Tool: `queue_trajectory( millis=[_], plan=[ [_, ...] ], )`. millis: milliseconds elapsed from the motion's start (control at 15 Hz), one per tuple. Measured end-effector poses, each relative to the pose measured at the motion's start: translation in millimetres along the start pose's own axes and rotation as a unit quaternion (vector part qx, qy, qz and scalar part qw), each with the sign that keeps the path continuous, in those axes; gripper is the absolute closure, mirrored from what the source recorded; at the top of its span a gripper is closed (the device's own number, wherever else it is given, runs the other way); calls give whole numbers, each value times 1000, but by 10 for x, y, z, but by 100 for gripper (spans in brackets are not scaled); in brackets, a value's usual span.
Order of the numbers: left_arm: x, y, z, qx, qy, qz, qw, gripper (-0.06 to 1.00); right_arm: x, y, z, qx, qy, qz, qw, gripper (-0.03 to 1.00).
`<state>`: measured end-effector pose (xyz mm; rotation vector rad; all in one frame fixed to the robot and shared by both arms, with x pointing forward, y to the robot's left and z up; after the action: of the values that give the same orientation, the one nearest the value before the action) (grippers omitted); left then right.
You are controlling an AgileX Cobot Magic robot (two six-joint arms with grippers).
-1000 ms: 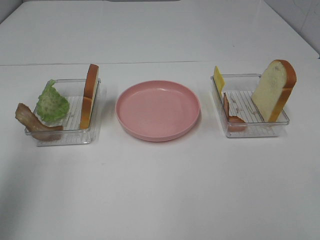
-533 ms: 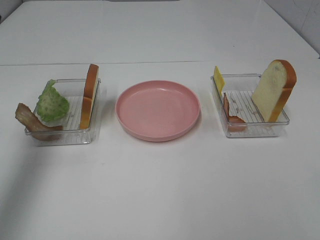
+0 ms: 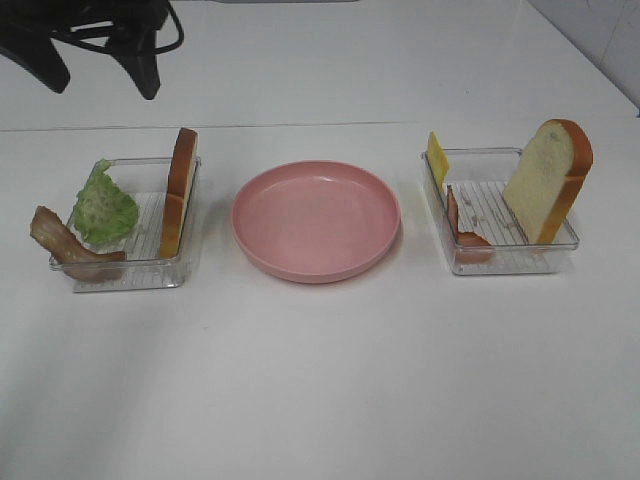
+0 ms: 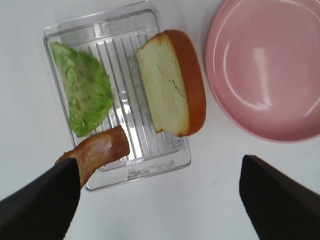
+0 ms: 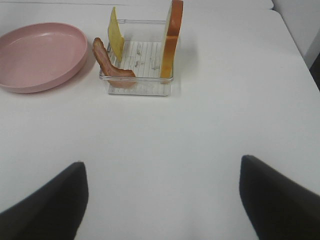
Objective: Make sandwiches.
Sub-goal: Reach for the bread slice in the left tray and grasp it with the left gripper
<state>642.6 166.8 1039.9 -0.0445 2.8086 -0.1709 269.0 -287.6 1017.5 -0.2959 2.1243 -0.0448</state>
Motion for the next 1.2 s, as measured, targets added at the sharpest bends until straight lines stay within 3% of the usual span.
queue_trajectory(
  millis=[200, 400, 933, 1200],
  plan=[
    [-128, -224, 266, -5, 2, -25, 1000, 18, 0, 0, 0, 0, 0, 0, 1000, 19],
    [-189, -302, 505, 3, 18, -34, 999, 19, 0, 0, 0, 0, 0, 0, 1000, 19],
    [-106, -318, 1125, -26, 70, -38, 996, 20, 0, 0, 0, 0, 0, 0, 1000, 19],
    [-90, -287, 1223, -38, 76, -34, 996, 21, 0, 0, 0, 0, 0, 0, 1000, 19]
  ],
)
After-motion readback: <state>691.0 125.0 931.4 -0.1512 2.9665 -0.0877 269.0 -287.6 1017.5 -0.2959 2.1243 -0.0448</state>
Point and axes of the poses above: a point on each arm's last joint axis where the gripper is mounted, z pointing out along that axis toward the gripper, y along the wrist's bending axis when the last joint is at zero, x = y × z, the point moved 5 cm from there along z, pointing out along that axis toward the gripper, and after that the axes turned 10 degrees about -z, right-handed, at the moved point
